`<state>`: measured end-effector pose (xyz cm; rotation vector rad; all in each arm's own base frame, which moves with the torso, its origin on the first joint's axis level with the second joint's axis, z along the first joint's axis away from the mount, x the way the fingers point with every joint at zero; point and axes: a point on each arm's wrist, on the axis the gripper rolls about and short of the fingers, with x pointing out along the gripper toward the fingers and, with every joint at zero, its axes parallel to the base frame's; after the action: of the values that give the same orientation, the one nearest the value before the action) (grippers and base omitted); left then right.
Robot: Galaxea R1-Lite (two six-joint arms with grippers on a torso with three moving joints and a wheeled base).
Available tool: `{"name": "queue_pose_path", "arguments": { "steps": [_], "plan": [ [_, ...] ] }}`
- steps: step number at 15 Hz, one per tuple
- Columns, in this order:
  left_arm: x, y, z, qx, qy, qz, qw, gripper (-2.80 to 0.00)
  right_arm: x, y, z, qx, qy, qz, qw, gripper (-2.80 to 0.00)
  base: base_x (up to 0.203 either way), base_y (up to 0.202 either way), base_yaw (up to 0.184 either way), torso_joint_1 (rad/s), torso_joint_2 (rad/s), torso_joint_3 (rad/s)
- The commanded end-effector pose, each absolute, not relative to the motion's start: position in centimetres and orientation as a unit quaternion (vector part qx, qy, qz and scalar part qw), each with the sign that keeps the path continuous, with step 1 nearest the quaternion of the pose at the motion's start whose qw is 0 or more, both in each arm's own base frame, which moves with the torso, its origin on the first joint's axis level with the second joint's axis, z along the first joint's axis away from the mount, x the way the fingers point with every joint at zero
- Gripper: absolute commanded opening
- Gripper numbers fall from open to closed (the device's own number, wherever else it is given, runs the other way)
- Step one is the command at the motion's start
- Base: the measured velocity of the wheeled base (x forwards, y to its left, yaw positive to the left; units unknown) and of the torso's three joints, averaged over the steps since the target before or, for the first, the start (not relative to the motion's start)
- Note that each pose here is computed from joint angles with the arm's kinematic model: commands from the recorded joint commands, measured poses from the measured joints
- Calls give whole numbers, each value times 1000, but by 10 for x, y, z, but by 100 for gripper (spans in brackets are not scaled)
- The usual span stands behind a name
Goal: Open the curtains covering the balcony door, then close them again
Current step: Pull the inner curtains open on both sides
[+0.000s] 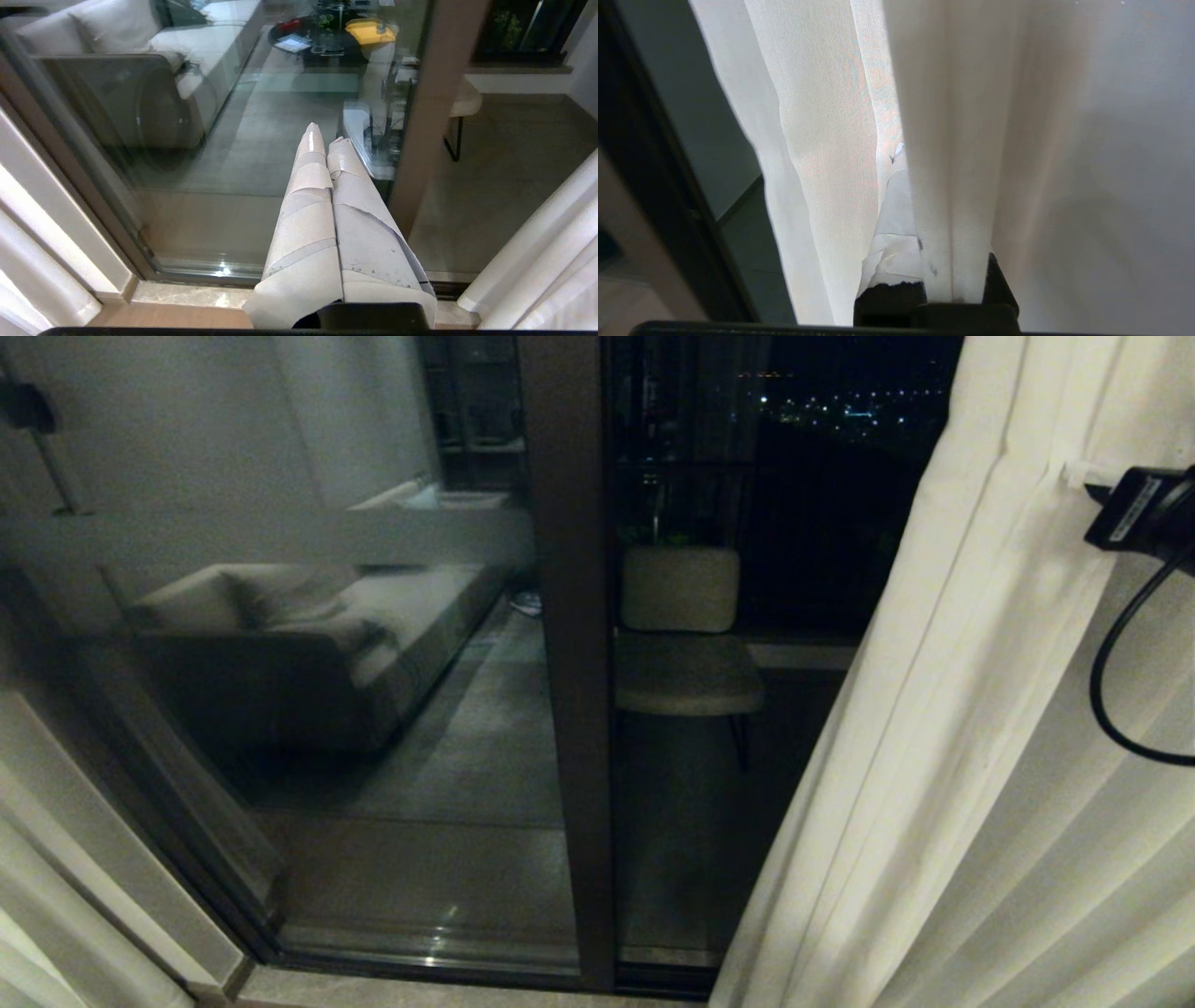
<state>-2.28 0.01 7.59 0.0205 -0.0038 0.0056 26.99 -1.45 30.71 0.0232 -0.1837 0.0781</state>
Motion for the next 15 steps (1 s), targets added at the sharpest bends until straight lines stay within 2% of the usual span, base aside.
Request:
{"name": "queue_pose_path", "arguments": {
  "steps": [1,15],
  "plan": [
    [-23,0,76,11,-2,3,1000,-280,270,-16,307,11,-94,38,995,-280,0,-191,1,10,-1,2],
    [-23,0,76,10,-2,3,1000,-280,268,-18,306,11,-92,33,995,-280,0,-189,0,2,2,2]
  ]
}}
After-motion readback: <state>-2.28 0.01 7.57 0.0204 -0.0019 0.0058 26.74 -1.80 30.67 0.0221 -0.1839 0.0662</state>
